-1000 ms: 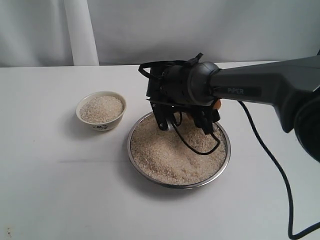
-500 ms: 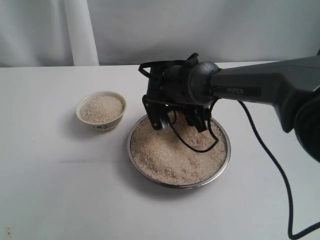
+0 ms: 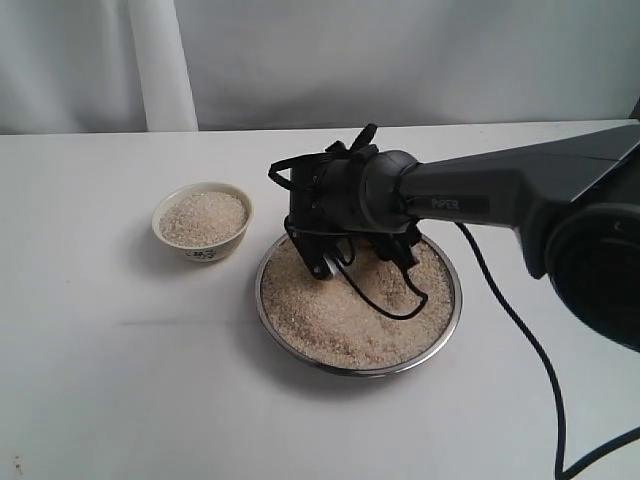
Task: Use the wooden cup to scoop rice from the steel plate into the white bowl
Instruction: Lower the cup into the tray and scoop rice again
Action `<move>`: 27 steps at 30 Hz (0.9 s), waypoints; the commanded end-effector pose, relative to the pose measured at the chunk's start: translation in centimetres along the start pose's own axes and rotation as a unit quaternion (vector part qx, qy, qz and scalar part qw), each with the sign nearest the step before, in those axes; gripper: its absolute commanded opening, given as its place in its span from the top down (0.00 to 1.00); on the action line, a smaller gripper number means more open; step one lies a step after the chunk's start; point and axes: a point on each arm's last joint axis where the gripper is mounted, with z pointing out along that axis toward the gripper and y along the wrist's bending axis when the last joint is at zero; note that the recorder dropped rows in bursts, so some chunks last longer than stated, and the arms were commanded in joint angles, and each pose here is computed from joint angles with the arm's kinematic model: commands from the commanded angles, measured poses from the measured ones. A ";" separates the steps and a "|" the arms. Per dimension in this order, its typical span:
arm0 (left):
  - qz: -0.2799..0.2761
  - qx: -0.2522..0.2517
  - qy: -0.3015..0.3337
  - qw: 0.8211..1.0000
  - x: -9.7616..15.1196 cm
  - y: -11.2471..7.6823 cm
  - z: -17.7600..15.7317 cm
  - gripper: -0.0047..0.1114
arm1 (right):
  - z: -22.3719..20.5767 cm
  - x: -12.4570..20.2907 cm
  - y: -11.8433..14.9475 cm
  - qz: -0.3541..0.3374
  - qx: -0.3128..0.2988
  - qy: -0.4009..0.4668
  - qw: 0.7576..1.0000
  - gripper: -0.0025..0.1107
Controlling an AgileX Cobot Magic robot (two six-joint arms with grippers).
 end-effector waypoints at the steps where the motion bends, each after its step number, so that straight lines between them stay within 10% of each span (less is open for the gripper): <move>1: -0.004 0.004 -0.002 1.000 0.0 -0.1 0.0 0.96 | -0.4 -0.5 0.2 -0.012 -0.017 -0.020 1.000 0.98; 27: -0.003 0.004 -0.002 1.000 0.0 -0.1 0.0 0.96 | -1.7 -3.5 2.0 0.071 -0.121 -0.148 0.979 0.98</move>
